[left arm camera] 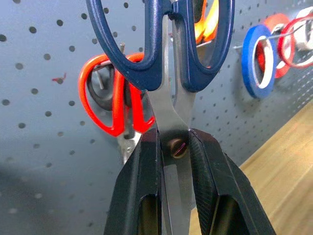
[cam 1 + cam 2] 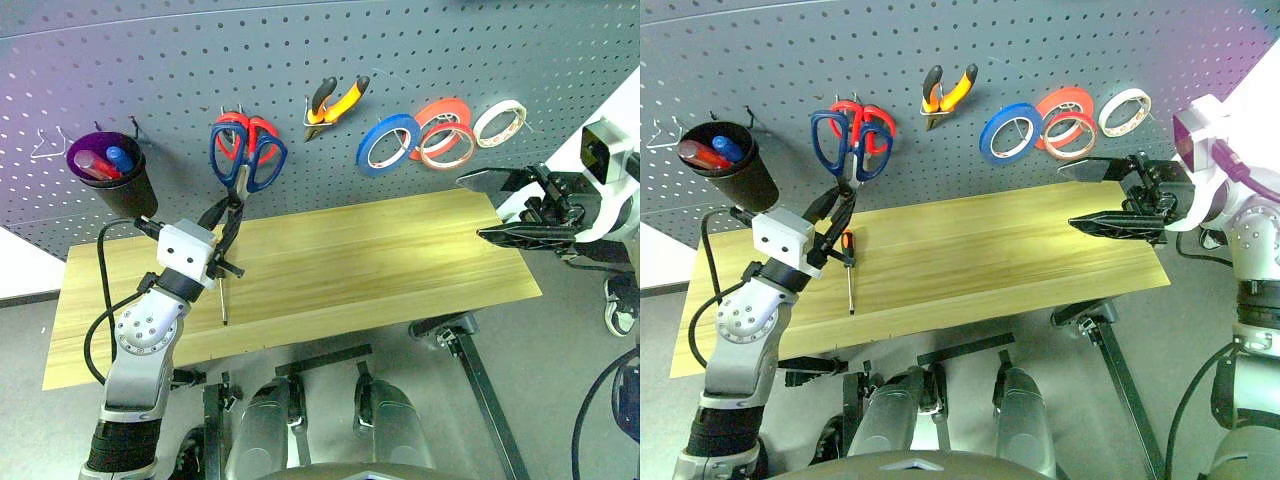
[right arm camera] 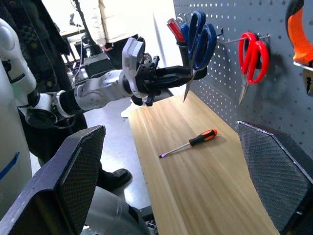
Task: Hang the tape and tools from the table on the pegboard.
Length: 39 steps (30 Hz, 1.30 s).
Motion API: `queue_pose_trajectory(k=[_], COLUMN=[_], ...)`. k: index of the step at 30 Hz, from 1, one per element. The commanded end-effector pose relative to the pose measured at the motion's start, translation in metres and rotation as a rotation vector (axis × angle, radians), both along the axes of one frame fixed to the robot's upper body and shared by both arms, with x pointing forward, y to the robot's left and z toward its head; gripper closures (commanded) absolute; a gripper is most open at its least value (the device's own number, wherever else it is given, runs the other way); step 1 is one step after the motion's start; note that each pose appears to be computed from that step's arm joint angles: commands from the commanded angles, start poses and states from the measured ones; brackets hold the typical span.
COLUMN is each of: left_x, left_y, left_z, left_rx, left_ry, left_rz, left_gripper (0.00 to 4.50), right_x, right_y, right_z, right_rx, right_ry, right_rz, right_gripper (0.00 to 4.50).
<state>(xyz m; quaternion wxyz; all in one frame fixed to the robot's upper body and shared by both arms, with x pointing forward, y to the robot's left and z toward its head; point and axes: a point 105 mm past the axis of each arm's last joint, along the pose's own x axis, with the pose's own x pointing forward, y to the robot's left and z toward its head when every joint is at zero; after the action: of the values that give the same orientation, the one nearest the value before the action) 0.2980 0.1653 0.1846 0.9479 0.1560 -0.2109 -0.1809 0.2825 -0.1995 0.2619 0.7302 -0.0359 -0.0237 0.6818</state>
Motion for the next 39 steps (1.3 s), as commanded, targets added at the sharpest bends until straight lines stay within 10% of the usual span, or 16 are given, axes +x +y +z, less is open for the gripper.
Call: queue_pose_trajectory(k=[1,39], left_x=[0.001,0.055], left_y=[0.002,-0.014], left_z=[0.011,-0.012], left_rx=[-0.049,-0.132], left_ry=[-0.028,0.071], left_rz=[-0.020,-0.056], left_gripper=[3.90,3.90], right_x=[-0.002,-0.009], right_y=[0.001,0.007], right_z=[0.009,0.013], right_rx=[0.012,0.010], right_ry=[-0.043,-0.061], right_rz=[0.016,0.005], right_gripper=[0.00,0.00])
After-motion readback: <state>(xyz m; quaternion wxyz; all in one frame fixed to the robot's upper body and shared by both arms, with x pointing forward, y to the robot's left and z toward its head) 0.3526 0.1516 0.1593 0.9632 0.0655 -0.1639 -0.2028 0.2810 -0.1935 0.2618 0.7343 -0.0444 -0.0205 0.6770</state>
